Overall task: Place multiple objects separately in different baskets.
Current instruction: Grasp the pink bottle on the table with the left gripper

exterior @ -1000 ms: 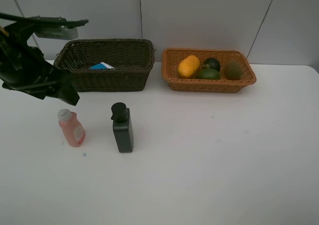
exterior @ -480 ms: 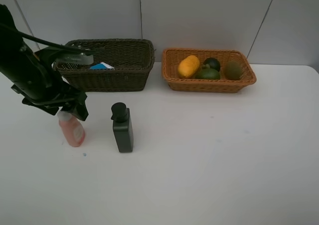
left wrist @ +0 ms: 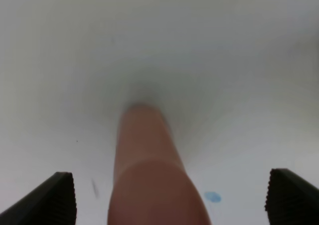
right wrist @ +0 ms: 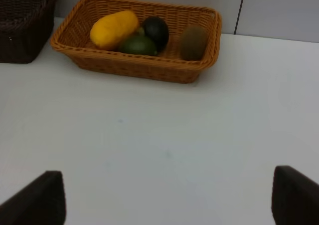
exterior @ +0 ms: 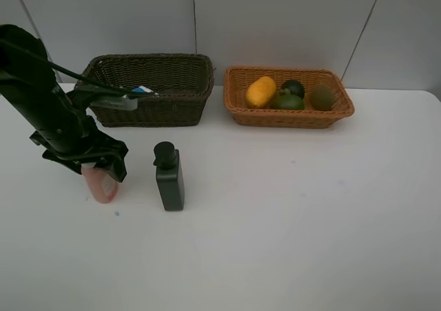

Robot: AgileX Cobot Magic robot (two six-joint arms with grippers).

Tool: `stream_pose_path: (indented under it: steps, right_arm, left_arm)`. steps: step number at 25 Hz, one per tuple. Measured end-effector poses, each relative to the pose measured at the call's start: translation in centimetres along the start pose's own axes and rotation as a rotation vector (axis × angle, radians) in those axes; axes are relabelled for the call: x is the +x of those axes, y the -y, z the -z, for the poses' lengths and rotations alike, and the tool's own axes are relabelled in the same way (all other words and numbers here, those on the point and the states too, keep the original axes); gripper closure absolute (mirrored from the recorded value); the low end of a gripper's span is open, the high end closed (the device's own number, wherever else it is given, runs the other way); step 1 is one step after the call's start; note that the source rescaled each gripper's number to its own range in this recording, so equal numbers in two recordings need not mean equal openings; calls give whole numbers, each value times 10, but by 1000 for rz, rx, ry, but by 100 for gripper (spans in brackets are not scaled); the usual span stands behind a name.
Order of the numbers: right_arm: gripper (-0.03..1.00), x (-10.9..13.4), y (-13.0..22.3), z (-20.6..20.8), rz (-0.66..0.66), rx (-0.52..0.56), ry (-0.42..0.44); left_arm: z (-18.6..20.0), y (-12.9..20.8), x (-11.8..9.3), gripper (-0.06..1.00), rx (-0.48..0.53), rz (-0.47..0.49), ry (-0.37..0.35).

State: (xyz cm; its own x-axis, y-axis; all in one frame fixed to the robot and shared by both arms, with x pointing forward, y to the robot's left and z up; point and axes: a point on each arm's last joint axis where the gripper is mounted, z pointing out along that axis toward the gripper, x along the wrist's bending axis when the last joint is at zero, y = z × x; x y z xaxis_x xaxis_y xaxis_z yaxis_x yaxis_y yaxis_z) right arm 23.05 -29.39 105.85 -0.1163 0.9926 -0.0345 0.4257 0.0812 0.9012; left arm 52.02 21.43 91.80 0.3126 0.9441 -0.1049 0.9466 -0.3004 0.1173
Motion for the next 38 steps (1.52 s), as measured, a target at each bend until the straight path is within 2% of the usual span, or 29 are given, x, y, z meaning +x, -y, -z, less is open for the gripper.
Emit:
stream_pose_path:
  steps: [6,8,9,10,12,13,14,29,38]
  right_arm:
    - [-3,0,0,0,0,0,0]
    - [-3,0,0,0,0,0,0]
    - [-3,0,0,0,0,0,0]
    - [-3,0,0,0,0,0,0]
    - [-3,0,0,0,0,0,0]
    - [-3,0,0,0,0,0,0]
    - [-3,0,0,0,0,0,0]
    - [-3,0,0,0,0,0,0]
    - [-3,0,0,0,0,0,0]
  left_arm:
    - [0,0,0,-4,0,0,0]
    - [0,0,0,7,0,0,0]
    - [0,0,0,18,0,0,0]
    - [0,0,0,34,0,0,0]
    - [0,0,0,76,0,-1,-1]
    - [0,0,0,92,0,-2,-1]
    - [0,0,0,94,0,0,0]
    - [2,-1,0,93,8,0,4]
    - [38,-31,-5,93,22,-30,22]
